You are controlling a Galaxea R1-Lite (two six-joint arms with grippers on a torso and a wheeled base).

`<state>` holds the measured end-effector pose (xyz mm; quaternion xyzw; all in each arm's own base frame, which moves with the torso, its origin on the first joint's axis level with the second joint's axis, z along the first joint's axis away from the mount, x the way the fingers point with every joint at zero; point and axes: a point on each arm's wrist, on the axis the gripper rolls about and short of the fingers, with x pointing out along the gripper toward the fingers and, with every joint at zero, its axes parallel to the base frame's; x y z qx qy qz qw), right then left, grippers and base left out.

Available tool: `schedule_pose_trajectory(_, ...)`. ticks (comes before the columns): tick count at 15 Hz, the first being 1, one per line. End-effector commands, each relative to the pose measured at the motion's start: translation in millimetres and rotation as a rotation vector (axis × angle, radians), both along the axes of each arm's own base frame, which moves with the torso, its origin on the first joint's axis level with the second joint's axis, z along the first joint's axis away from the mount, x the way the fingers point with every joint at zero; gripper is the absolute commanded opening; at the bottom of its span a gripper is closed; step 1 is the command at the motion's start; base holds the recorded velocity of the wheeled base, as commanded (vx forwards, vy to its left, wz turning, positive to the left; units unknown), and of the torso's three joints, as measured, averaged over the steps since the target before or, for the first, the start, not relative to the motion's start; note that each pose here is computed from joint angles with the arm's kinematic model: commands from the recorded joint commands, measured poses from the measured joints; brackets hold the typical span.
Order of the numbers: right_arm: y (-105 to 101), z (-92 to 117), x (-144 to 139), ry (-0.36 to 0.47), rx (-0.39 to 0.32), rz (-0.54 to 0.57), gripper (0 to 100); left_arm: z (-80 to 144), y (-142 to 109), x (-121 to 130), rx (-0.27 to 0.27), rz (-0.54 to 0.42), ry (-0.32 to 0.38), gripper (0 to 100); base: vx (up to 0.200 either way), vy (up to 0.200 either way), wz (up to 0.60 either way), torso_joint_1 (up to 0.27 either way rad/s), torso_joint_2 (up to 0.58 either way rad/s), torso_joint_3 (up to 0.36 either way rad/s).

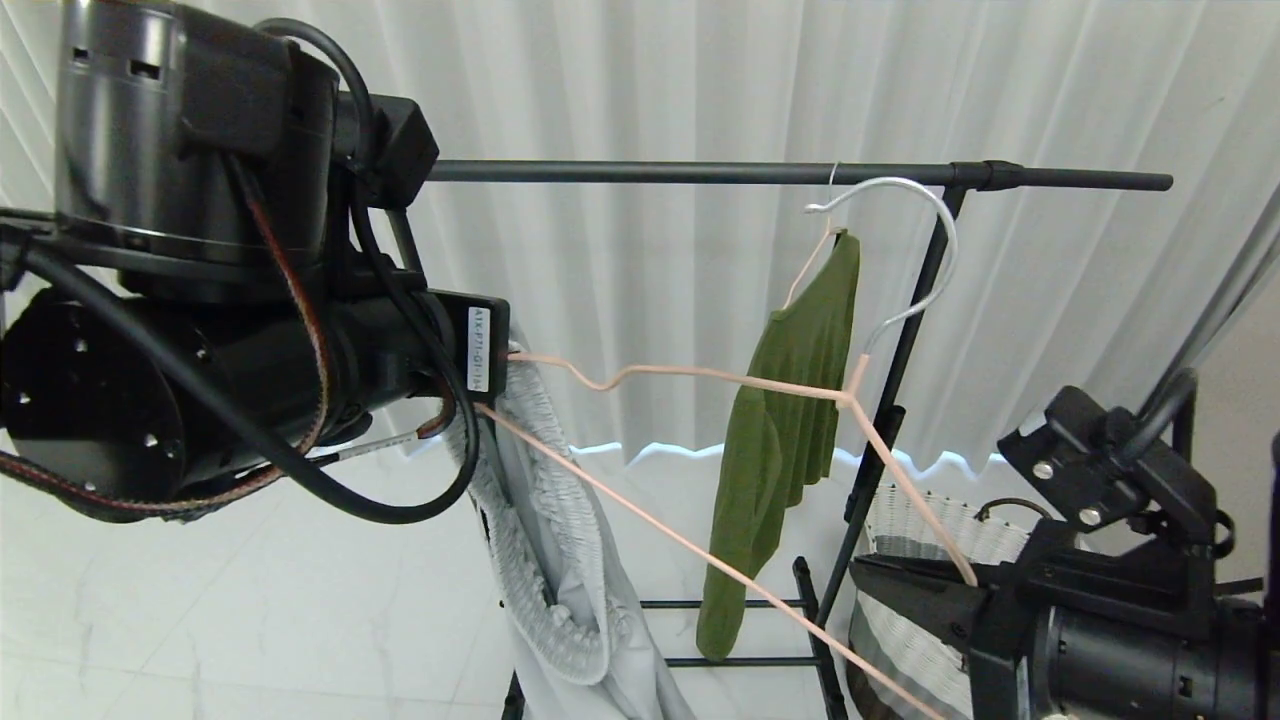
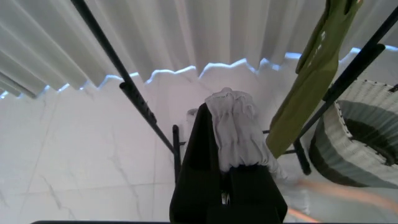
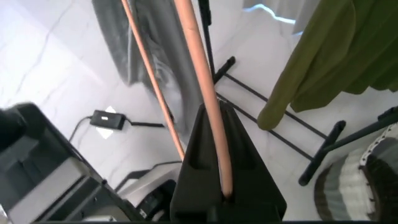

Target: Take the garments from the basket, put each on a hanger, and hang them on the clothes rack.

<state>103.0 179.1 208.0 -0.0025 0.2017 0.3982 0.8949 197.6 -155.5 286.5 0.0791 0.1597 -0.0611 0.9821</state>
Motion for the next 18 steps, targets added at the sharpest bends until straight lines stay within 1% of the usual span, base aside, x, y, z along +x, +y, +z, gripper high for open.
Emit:
schedule_pose_trajectory(1, 16, -2, 9, 0.024, -0.009, -0.017, 0, -5, -4, 4, 0.005, 0.010, 0.013, 0, 0.000, 0.000, 0.00, 0.000, 0.00, 0.000)
schedule_pose_trajectory(4, 24, -8, 14, 0.039, -0.030, -0.046, 0, -6, -11, 15, 0.010, 0.084, 0.001, 0, 0.000, 0.000, 0.00, 0.000, 0.00, 0.000)
schedule_pose_trajectory(6, 27, -5, 14, 0.036, -0.019, -0.041, 0, -10, -15, 19, 0.019, 0.094, 0.011, 0, 0.000, 0.000, 0.00, 0.000, 0.00, 0.000)
schedule_pose_trajectory(7, 28, -4, 11, 0.035, -0.014, -0.028, 0, -11, -16, 21, 0.018, 0.094, 0.014, 0, 0.000, 0.000, 0.00, 0.000, 0.00, 0.000)
schedule_pose_trajectory(9, 34, -4, -2, 0.063, 0.008, 0.020, 0, -9, -20, 25, -0.012, 0.103, 0.008, 0, 0.000, 0.000, 0.00, 0.000, 0.00, 0.000)
schedule_pose_trajectory(10, 41, -6, -15, 0.097, 0.024, 0.064, 0, -8, -22, 28, -0.017, 0.109, 0.006, 0, 0.000, 0.000, 0.00, 0.000, 0.00, 0.000)
schedule_pose_trajectory(11, 50, -11, -23, 0.124, 0.025, 0.086, 0, -9, -22, 28, -0.016, 0.109, 0.007, 0, 0.000, 0.000, 0.00, 0.000, 0.00, 0.000)
schedule_pose_trajectory(12, 57, -15, -27, 0.132, 0.032, 0.082, 0, -9, -22, 29, -0.015, 0.109, 0.008, 0, 0.000, 0.000, 0.00, 0.000, 0.00, 0.000)
schedule_pose_trajectory(14, 70, -25, -20, 0.113, 0.043, -0.002, 0, -10, -23, 29, -0.014, 0.109, 0.010, 0, 0.000, 0.000, 0.00, 0.000, 0.00, 0.000)
schedule_pose_trajectory(15, 72, -26, -15, 0.112, 0.061, -0.043, 0, -9, -22, 29, -0.015, 0.109, 0.008, 0, 0.000, 0.000, 0.00, 0.000, 0.00, 0.000)
schedule_pose_trajectory(16, 72, -27, -10, 0.108, 0.072, -0.072, 0, -9, -22, 28, -0.014, 0.110, 0.007, 0, 0.000, 0.000, 0.00, 0.000, 0.00, 0.000)
schedule_pose_trajectory(18, 70, -25, -7, 0.100, 0.081, -0.095, 0, -8, -20, 26, -0.015, 0.110, 0.006, 0, 0.000, 0.000, 0.00, 0.000, 0.00, 0.000)
